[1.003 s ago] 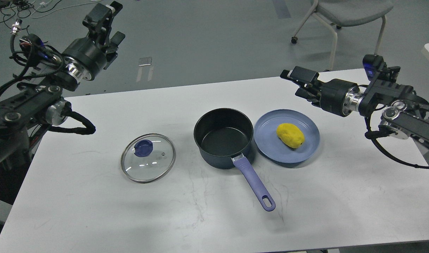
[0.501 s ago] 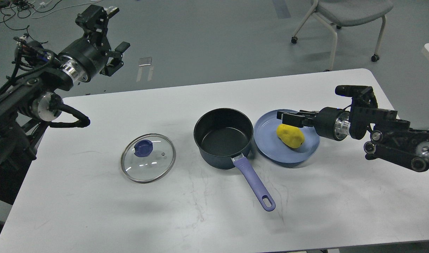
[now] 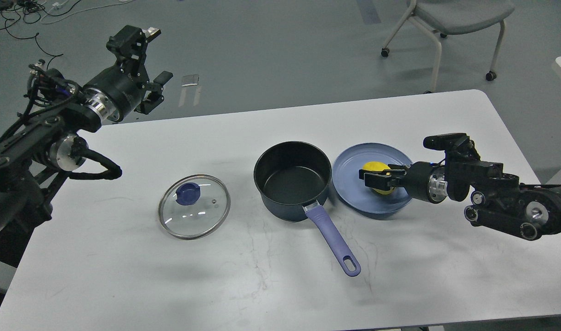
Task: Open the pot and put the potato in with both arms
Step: 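Reach the right gripper to the yellow potato on the plate and grasp it, then lift the potato and move it over the open saucepan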
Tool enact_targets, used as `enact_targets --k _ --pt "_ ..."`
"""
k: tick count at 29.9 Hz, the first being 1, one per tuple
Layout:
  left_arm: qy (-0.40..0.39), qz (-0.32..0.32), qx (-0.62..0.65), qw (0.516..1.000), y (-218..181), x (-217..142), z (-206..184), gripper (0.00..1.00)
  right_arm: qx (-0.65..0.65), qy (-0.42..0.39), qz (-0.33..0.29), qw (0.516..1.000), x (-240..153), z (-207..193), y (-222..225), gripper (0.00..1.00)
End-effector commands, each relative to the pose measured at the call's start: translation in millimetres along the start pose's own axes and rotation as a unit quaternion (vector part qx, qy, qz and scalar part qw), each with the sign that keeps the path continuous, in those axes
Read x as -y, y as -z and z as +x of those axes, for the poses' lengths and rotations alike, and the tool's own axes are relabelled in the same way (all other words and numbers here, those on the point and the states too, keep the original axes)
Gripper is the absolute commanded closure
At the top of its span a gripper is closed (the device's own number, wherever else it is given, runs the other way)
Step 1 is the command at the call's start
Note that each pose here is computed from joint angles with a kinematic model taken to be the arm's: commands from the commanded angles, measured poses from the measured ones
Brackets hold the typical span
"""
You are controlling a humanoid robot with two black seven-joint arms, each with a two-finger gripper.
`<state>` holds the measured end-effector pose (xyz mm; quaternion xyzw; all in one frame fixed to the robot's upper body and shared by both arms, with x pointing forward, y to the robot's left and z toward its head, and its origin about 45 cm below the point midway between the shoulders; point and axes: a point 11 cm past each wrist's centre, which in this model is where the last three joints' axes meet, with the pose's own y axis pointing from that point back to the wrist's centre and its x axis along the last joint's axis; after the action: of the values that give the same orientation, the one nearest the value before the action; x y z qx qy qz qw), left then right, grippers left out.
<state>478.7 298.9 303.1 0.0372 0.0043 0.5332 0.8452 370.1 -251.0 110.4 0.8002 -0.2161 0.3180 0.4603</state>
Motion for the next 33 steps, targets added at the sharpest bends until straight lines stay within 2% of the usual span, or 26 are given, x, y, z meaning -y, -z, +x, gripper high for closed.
enact_targets --k 1,11,15,18,20,24,28,30,33 --pt "0.002 0.0 -0.001 1.0 1 1 -2 0.02 -0.004 0.001 -0.001 1.0 1 -1 -1 0.44" --pt "0.002 0.003 0.002 1.0 3 1 -2 0.02 -0.005 -0.01 0.001 1.0 2 10 2 0.55" --pt "0.005 0.002 0.005 1.0 3 2 -4 0.02 -0.019 -0.044 0.011 0.999 -4 51 11 0.58" --pt "0.006 0.001 0.004 1.0 2 3 -5 0.02 -0.036 -0.064 0.036 0.997 -3 78 33 0.58" --pt "0.009 -0.001 0.0 1.0 1 5 -8 0.02 -0.053 -0.077 0.068 0.993 2 99 63 0.58" --pt "0.012 -0.003 -0.003 1.0 1 7 -11 0.02 -0.069 -0.068 0.124 0.988 17 98 110 0.58" --pt "0.014 -0.003 -0.005 1.0 1 8 -14 0.02 -0.091 -0.035 0.151 0.984 33 78 139 0.57" --pt "0.013 -0.003 -0.004 1.0 1 8 -13 0.02 -0.097 -0.026 0.147 0.984 38 70 139 0.56" --pt "0.013 -0.004 -0.005 1.0 1 8 -13 0.02 -0.095 -0.017 0.14 0.985 46 59 136 0.38"
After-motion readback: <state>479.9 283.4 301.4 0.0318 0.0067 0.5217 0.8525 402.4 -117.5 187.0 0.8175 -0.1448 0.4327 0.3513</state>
